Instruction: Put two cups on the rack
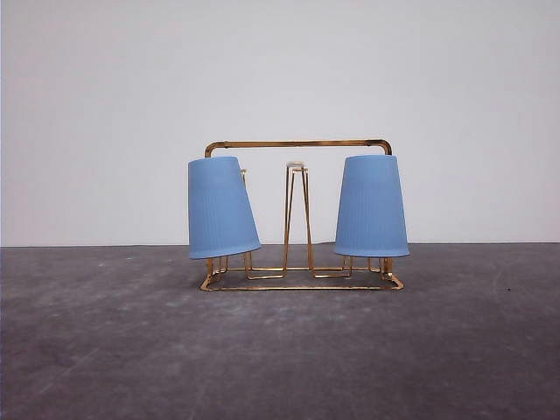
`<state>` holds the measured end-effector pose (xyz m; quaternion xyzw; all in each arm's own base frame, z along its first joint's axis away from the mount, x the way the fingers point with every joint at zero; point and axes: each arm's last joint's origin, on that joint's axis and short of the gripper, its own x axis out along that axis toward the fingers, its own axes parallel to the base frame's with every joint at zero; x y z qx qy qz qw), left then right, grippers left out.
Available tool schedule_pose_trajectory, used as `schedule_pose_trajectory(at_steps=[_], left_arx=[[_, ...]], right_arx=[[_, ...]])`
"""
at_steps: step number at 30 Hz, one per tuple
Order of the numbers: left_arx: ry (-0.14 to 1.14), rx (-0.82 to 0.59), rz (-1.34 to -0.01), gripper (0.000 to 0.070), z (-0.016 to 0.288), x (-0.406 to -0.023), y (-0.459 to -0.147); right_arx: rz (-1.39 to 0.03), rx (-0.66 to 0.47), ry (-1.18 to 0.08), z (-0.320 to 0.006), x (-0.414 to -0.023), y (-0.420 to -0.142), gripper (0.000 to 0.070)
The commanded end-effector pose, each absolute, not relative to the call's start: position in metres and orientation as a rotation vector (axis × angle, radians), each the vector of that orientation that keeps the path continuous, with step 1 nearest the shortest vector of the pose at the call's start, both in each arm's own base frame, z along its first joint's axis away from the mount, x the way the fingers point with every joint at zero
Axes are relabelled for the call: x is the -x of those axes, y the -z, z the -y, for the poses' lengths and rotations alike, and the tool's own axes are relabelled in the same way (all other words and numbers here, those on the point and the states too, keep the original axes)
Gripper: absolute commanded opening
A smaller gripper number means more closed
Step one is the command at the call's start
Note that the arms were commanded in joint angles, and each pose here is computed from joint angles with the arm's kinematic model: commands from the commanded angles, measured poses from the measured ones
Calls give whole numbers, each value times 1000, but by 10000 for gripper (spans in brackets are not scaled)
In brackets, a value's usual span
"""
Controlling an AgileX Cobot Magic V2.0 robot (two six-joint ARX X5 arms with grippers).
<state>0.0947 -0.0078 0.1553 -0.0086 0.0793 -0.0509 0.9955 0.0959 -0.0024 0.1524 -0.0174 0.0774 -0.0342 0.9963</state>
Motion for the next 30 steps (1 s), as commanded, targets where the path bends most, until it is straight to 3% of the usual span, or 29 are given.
schedule_pose_trajectory(at_steps=[1,30], left_arx=[[102,24,-179,26,8,-95,-150],[102,24,-179,26,8,-95,-150]], right_arx=[[-146,38,69,2,-96,-153,11],[-146,38,69,2,-96,-153,11]])
